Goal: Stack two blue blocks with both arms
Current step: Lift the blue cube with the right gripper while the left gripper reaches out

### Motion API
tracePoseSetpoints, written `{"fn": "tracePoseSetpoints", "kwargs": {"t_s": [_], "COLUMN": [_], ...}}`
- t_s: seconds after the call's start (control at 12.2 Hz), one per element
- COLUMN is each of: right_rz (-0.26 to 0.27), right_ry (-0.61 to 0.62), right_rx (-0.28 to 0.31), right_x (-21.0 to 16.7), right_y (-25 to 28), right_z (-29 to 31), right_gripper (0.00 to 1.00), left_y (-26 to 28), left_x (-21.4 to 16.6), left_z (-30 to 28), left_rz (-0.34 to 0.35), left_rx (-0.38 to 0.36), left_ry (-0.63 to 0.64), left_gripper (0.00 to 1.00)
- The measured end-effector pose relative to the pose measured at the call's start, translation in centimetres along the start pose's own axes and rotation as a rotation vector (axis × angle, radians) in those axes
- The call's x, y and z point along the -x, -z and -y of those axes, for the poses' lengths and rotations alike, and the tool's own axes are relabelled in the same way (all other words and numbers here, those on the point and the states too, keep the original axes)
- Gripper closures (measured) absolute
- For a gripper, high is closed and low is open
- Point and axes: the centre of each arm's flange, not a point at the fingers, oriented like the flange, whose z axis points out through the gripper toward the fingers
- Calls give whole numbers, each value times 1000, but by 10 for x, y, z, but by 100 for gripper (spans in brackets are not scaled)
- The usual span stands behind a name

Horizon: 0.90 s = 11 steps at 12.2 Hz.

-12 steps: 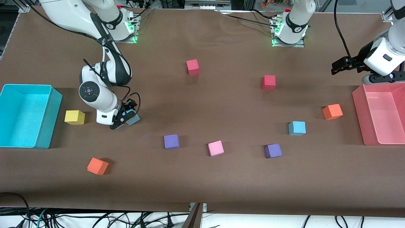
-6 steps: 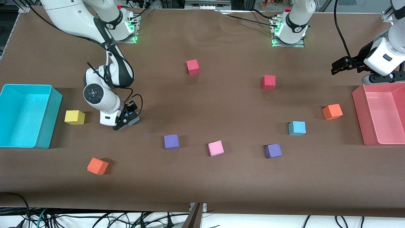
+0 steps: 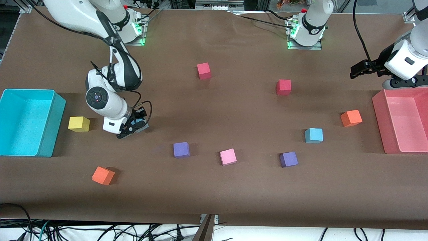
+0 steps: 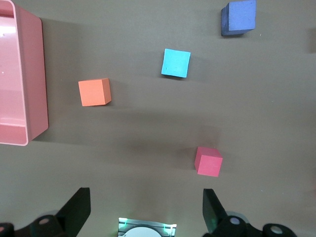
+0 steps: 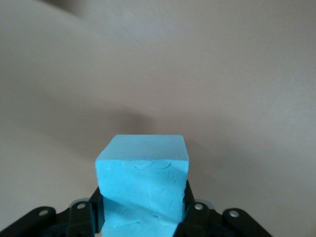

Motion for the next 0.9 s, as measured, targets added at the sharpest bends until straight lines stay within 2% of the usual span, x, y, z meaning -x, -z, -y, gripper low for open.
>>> {"fn": "tracePoseSetpoints", "kwargs": {"t_s": [0.25,0.49,0.74,0.9], "right_rz": [4,-10,-3,-28], "right_ry": [-143,-288,-350,-359], "right_rx": [-32,-61,-67,-73], "right_x": [-14,-17,-16,-27], "right_y": [32,48,29,0], "right_z": [72,171,261,291], "right_gripper": [41,41,44,44], "left_y": [0,0,-2,-3], "left_x": [0,0,-1,-7], "left_z": [0,0,0,0], "left_rz": [0,0,1,-23], "left_rx": [0,0,0,4], "left_ry": [0,0,1,1], "left_gripper": [0,0,0,0]}}
